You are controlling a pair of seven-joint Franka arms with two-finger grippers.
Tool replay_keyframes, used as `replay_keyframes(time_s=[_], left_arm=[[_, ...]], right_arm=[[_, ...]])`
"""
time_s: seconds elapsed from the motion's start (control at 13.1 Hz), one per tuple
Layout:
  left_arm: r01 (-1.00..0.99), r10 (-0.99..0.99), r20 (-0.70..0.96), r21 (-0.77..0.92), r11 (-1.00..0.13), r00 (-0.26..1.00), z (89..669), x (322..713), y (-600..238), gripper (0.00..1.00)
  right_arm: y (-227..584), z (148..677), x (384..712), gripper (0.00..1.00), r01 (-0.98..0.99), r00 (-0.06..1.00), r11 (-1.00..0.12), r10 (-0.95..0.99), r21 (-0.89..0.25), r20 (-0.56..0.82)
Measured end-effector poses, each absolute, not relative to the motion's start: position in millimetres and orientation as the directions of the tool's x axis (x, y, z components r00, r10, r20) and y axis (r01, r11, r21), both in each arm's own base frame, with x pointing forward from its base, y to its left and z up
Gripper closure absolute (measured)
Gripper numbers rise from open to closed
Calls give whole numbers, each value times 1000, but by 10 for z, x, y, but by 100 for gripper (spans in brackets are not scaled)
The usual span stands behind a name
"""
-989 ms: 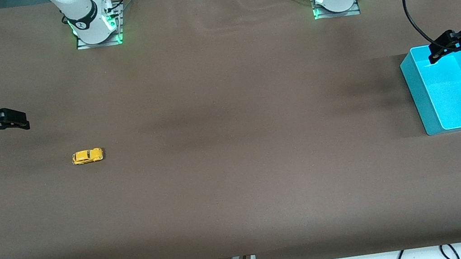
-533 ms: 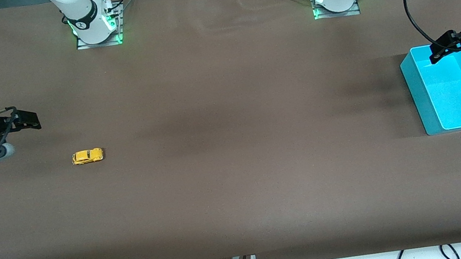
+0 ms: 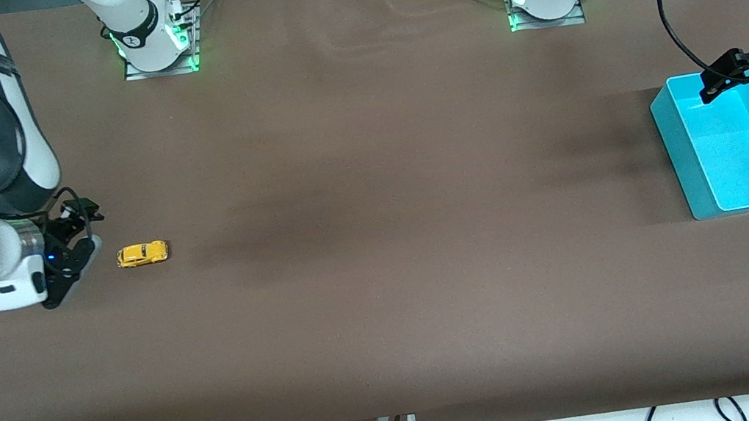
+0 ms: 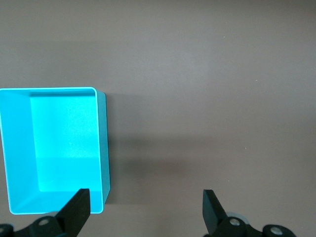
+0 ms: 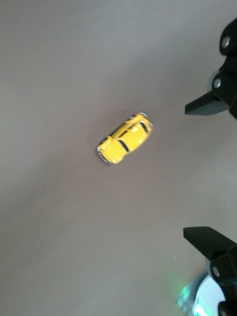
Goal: Wind and store yellow beetle car
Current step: 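Move the open right gripper down over the yellow beetle car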
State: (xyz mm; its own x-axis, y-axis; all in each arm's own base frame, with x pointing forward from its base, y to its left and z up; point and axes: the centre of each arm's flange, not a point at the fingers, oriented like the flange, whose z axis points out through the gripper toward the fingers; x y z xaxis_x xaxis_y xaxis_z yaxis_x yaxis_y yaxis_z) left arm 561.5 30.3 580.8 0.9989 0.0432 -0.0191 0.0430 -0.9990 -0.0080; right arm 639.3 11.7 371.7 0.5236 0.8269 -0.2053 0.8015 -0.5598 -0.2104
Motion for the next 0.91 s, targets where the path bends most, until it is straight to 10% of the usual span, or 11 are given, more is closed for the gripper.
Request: replay_keyframes(time_s=[0.91], left_arm=[[43,43,-20,-8,-999,999,5812,5614,303,0]], right_arm=[[-87,2247,5850,0,999,41,-41,998,2,-43]])
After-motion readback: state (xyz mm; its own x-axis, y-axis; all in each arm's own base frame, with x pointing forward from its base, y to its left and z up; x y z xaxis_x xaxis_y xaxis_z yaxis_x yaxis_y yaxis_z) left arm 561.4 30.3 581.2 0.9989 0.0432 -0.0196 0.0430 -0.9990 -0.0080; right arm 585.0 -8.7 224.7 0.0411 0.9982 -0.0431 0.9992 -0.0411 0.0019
